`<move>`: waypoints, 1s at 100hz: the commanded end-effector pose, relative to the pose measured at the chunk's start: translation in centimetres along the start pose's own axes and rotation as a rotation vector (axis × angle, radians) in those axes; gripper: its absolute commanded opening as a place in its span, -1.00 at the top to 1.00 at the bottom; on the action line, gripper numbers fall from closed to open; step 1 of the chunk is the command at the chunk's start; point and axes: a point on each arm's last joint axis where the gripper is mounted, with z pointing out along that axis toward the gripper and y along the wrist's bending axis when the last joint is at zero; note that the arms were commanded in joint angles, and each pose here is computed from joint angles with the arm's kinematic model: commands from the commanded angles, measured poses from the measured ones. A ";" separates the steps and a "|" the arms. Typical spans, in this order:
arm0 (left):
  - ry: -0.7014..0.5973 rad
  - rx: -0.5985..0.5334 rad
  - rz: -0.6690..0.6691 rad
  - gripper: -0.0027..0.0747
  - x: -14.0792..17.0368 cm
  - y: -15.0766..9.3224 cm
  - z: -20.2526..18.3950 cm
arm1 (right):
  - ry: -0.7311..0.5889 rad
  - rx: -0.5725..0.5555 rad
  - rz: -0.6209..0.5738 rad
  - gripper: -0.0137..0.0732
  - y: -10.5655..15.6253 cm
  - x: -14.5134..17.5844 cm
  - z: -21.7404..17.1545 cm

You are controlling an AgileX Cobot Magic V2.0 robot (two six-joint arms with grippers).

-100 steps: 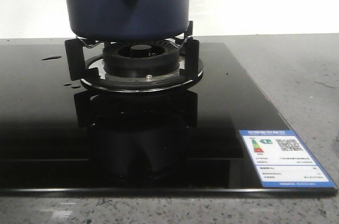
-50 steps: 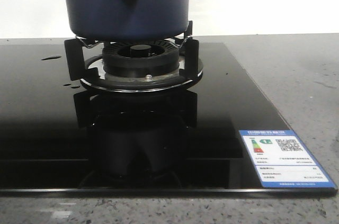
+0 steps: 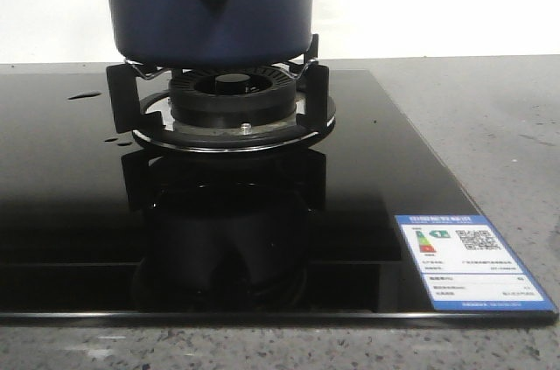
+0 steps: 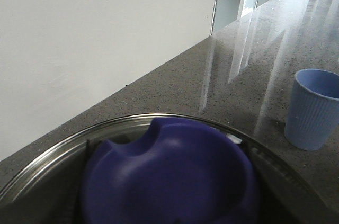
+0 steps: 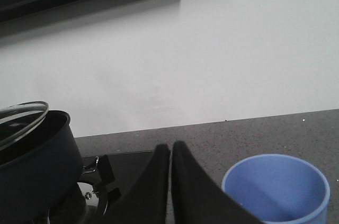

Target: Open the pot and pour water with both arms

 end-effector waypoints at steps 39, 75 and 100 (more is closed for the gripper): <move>-0.154 -0.006 0.006 0.11 -2.9 -0.6 -0.6 | -0.042 0.014 -0.051 0.83 0.0 -1.0 -0.1; -0.113 0.009 -0.026 0.11 -1.5 -0.4 1.0 | -0.037 0.005 -0.051 0.83 0.1 -1.0 -0.1; -0.092 -0.018 -0.044 0.11 -0.7 0.2 1.6 | -0.030 -0.010 -0.051 0.83 0.2 -0.9 -0.1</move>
